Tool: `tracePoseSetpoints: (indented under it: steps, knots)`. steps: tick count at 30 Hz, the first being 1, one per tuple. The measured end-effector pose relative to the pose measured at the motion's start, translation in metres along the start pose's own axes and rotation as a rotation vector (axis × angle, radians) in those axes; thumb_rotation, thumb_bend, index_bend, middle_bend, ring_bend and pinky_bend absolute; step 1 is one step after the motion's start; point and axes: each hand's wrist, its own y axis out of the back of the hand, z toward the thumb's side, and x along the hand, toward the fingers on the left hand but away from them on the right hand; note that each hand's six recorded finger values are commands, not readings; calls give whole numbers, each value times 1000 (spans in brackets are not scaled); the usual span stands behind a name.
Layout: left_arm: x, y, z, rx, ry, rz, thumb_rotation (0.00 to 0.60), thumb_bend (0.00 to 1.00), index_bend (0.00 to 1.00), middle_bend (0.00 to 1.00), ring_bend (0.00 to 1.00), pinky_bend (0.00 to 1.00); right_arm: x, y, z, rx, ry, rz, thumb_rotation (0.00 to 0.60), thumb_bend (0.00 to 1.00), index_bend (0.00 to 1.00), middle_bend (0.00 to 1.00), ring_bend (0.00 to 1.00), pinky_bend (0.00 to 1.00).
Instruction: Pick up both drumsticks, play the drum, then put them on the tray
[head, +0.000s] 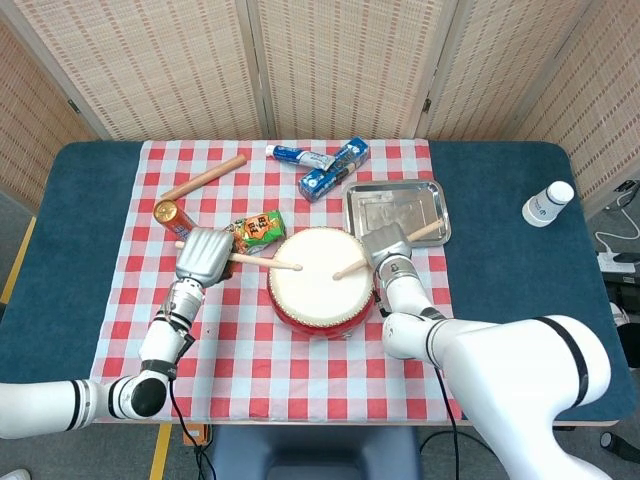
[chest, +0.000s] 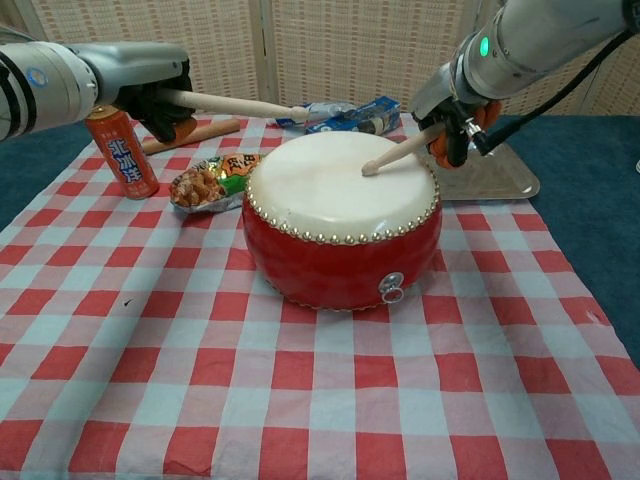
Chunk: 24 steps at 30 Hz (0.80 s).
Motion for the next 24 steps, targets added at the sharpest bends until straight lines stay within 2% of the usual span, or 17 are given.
tracePoseSetpoints:
  steps: [2,6,10,13,16,19,21,24]
  knots:
    - [1,-7,5,7,-10,-18,600,573,1000,1000,1000,1000,6,12,-1,-26,10,-26,600,694,1000,1000,1000,1000]
    - [5,-37,19,50,-28,-83,600,573,1000,1000,1000,1000,22,32,-4,-77,45,-74,600,695,1000,1000,1000,1000]
    - [10,-57,19,119,-6,-121,600,574,1000,1000,1000,1000,24,30,-5,-75,58,-79,600,694,1000,1000,1000,1000]
    - [10,-48,14,111,12,-95,600,573,1000,1000,1000,1000,15,14,-3,-20,39,-50,600,694,1000,1000,1000,1000]
    - [7,-28,8,83,15,-49,600,574,1000,1000,1000,1000,4,-3,0,40,7,-16,600,696,1000,1000,1000,1000]
    - [2,-10,6,47,3,-7,600,574,1000,1000,1000,1000,-3,-4,0,34,-22,-13,600,696,1000,1000,1000,1000]
    - [1,-8,7,38,-1,-3,600,573,1000,1000,1000,1000,-3,1,1,18,-20,-22,600,695,1000,1000,1000,1000]
    - [3,-25,16,57,-18,-46,600,573,1000,1000,1000,1000,7,13,3,-13,3,-48,600,696,1000,1000,1000,1000]
